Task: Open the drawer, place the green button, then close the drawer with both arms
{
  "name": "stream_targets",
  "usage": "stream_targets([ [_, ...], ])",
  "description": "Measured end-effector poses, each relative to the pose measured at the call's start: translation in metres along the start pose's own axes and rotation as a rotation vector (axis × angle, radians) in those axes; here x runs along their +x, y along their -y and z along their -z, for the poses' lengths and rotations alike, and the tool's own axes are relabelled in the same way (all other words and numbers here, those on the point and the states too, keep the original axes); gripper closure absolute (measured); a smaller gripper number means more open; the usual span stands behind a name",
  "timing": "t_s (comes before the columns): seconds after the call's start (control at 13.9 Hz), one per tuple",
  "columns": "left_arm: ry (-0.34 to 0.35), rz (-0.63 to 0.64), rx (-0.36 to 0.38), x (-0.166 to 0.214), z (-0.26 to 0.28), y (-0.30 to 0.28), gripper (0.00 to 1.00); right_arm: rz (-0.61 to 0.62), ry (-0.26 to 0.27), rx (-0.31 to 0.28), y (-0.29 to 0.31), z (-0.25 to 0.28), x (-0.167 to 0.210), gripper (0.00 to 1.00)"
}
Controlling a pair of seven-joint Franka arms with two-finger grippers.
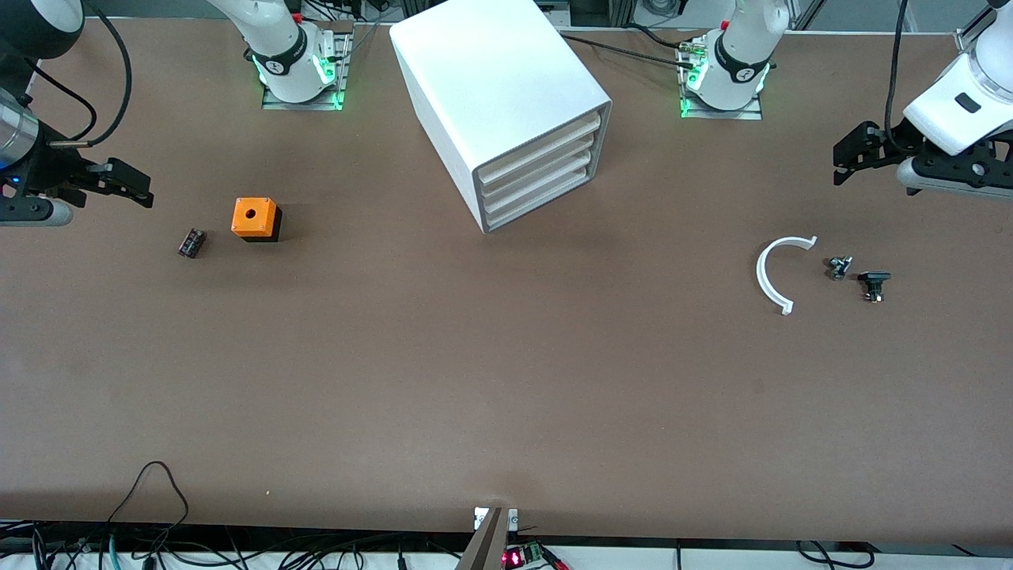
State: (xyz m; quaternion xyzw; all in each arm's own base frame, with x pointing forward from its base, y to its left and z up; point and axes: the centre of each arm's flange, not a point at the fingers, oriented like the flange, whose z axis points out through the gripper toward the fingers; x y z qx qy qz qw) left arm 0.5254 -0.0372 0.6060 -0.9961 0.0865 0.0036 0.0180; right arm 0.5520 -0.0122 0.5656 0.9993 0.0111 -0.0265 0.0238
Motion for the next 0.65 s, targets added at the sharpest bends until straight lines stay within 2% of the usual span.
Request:
stream_targets([
  [0.65, 0.006, -0.002, -0.003, 0.0044, -0.0034, -0.0002, 0.0, -0.011, -0.01, 0.001, -0.0063, 0.0049, 0.0, 0.0],
])
